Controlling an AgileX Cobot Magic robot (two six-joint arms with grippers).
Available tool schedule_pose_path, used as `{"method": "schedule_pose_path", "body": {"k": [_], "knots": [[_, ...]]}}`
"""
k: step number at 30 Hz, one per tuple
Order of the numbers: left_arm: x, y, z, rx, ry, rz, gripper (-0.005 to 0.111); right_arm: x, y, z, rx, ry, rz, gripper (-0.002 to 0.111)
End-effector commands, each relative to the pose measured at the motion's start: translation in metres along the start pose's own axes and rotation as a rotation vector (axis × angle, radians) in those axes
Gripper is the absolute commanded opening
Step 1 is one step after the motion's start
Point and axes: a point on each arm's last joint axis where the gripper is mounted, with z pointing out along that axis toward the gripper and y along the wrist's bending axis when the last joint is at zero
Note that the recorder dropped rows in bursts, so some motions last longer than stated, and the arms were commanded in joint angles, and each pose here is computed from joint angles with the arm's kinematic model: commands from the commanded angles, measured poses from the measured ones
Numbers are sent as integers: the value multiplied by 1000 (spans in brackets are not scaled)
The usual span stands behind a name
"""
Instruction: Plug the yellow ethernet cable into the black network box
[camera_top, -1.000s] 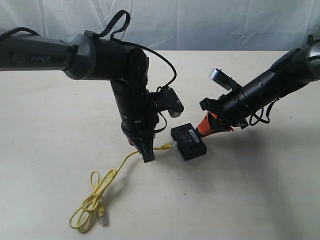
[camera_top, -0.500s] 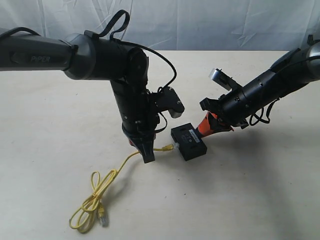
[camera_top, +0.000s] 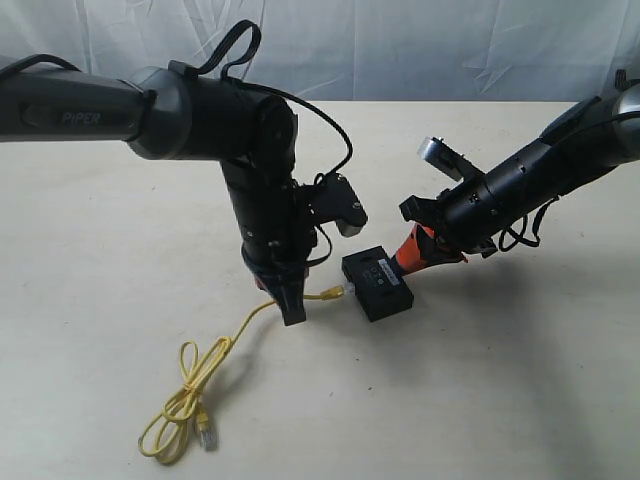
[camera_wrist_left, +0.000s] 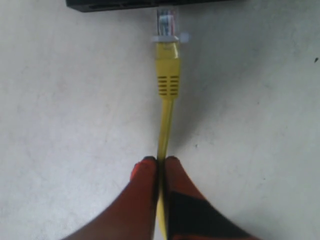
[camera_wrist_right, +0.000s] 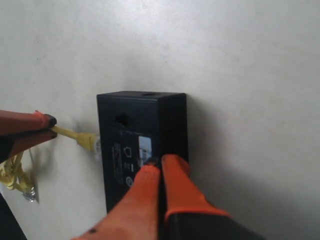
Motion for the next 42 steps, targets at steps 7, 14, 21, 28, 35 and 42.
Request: {"method": "schedule_pose_path", "body": {"k": [7,14,21,28,35,42], "knots": [[-3,1,0,-16,-17,1,0,0,2,-3,-1,-2,-11,-1],[-2,0,4,6,-1,-4,0,0,2,-3,0,-5,-10,-1],[-2,-1,4,12,2,-5,0,0,2,-3,0,-5,-10,-1],[-3,0,4,5,-12,-5,0,0,2,-3,2,-6,-10,-1],[-3,0,4,2,-15,-5,0,0,2,-3,2,-6,-10,-1],[-4,0,4,-1,-19,-5,0,0,2,-3,2,-6,-10,-1]]}}
